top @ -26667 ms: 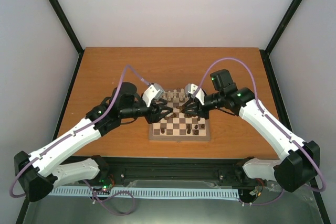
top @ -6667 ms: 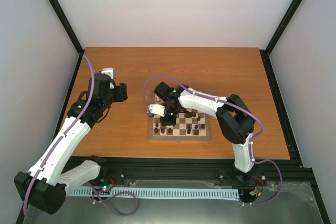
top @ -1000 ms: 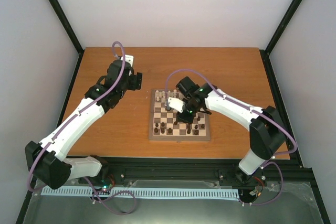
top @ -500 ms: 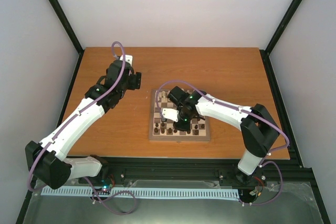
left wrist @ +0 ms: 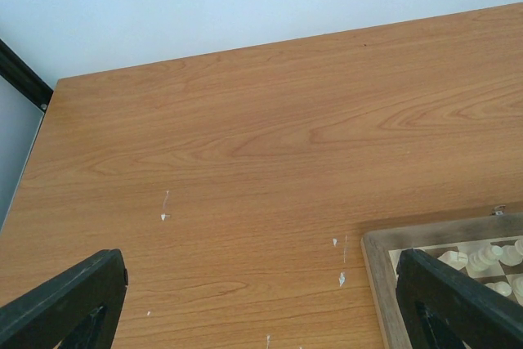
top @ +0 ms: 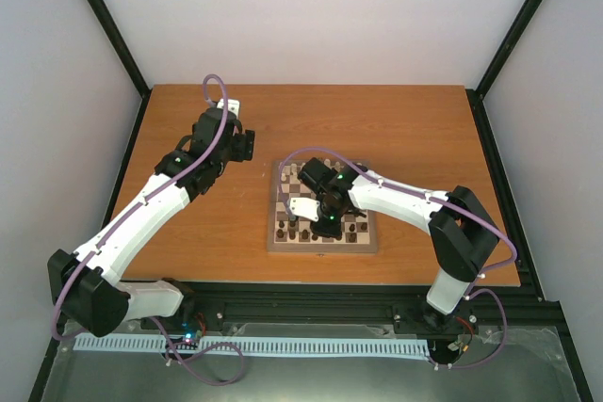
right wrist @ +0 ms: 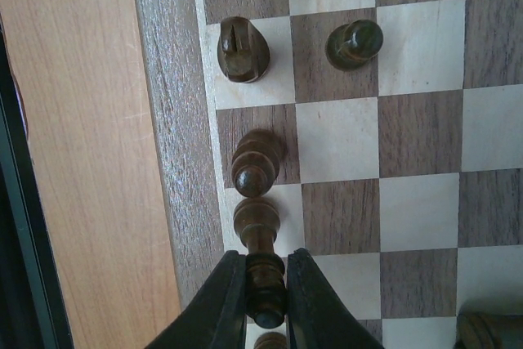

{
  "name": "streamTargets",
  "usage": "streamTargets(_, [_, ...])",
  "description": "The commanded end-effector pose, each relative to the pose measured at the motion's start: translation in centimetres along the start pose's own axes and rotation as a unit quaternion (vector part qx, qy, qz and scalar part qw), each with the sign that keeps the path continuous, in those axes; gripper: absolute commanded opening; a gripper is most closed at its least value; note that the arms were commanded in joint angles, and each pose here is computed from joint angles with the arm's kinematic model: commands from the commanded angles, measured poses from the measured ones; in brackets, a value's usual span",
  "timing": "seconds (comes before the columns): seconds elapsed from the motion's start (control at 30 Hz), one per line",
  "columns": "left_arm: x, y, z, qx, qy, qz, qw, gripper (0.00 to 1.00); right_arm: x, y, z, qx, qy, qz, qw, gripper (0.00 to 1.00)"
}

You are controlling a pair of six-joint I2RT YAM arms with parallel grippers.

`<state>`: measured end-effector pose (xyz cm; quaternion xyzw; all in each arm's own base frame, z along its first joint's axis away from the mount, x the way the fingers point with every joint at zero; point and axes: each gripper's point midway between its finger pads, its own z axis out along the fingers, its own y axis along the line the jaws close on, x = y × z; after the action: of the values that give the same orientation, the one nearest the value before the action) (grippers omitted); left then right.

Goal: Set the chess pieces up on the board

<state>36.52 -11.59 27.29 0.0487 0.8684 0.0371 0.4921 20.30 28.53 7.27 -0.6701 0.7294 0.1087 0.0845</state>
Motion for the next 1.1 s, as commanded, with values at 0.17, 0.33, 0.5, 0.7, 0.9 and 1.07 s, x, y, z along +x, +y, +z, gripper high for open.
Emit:
streamTargets(0.17, [-0.6, 0.0, -0.1, 0.001, -0.008, -0.009, 1.0, 0.92, 0.4, 0.3, 0.9, -0.001, 0.018, -0.008, 1.0, 0.16])
streamTargets(0.33, [-0.5, -0.1, 0.0, 0.001, -0.006, -0.007, 1.0, 0.92, 0.2, 0.3, 0.8, 0.0, 0.014, -0.006, 1.0, 0.27])
streamTargets(0.5, [-0.4, -0.2, 0.1, 0.003, -0.004, -0.006, 1.0, 0.92, -0.3, 0.5, 0.2, -0.002, 0.0, -0.006, 1.0, 0.32])
streamTargets(0.7, [-0.2, -0.7, 0.4, 0.015, 0.002, -0.006, 1.0, 0.92, 0.1, 0.4, -1.8, 0.006, -0.024, 0.001, 1.0, 0.42])
streamTargets(0.9, [0.0, -1.6, 0.6, 0.038, 0.014, -0.01, 0.999, 0.9, 0.8, -3.3, -4.9, 0.04, -0.063, 0.08, 0.994, 0.43])
streamTargets(1.07, [0.0, -1.7, 0.5, 0.042, 0.015, -0.009, 0.999, 0.89, 2.5, -6.6, -4.6, 0.052, -0.049, 0.154, 0.986, 0.44])
